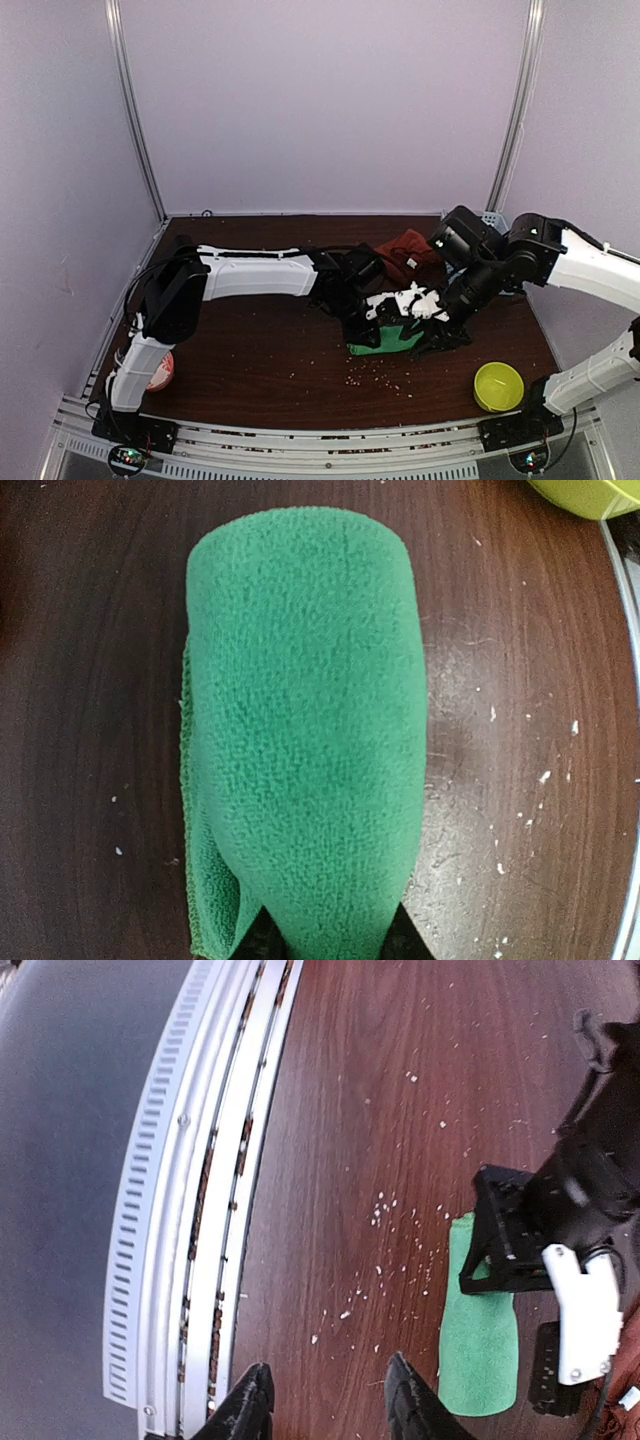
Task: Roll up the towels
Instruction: Roll the towel at the center of the board, then pick up the towel from the center of the board.
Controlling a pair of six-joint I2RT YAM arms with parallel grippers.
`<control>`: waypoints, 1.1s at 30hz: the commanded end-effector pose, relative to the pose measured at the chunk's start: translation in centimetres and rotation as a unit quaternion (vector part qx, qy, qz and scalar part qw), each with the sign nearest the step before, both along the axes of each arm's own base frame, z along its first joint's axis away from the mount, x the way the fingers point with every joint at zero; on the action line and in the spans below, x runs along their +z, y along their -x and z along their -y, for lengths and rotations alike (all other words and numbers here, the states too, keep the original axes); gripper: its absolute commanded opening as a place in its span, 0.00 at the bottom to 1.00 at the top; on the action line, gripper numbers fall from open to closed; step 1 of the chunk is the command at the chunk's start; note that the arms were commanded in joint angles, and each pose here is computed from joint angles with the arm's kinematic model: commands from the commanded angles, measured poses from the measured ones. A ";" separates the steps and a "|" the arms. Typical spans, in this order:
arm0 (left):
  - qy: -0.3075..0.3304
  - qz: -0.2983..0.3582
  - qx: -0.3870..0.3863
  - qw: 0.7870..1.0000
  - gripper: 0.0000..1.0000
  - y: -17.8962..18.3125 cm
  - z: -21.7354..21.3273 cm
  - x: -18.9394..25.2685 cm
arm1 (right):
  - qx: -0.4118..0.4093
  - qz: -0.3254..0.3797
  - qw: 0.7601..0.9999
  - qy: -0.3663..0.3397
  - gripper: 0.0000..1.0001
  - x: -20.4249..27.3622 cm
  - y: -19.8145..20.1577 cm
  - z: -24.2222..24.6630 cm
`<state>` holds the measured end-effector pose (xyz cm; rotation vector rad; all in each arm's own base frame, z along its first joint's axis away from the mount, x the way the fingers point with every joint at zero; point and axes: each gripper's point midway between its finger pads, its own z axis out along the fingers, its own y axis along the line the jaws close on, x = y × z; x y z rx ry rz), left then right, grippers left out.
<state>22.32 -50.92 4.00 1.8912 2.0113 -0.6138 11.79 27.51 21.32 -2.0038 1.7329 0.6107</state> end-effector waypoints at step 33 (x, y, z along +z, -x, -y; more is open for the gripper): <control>-0.092 -0.292 0.044 0.951 0.10 3.9 -4.9 -7.8 | -0.095 0.299 0.935 0.167 0.70 -16.8 -11.4 0.8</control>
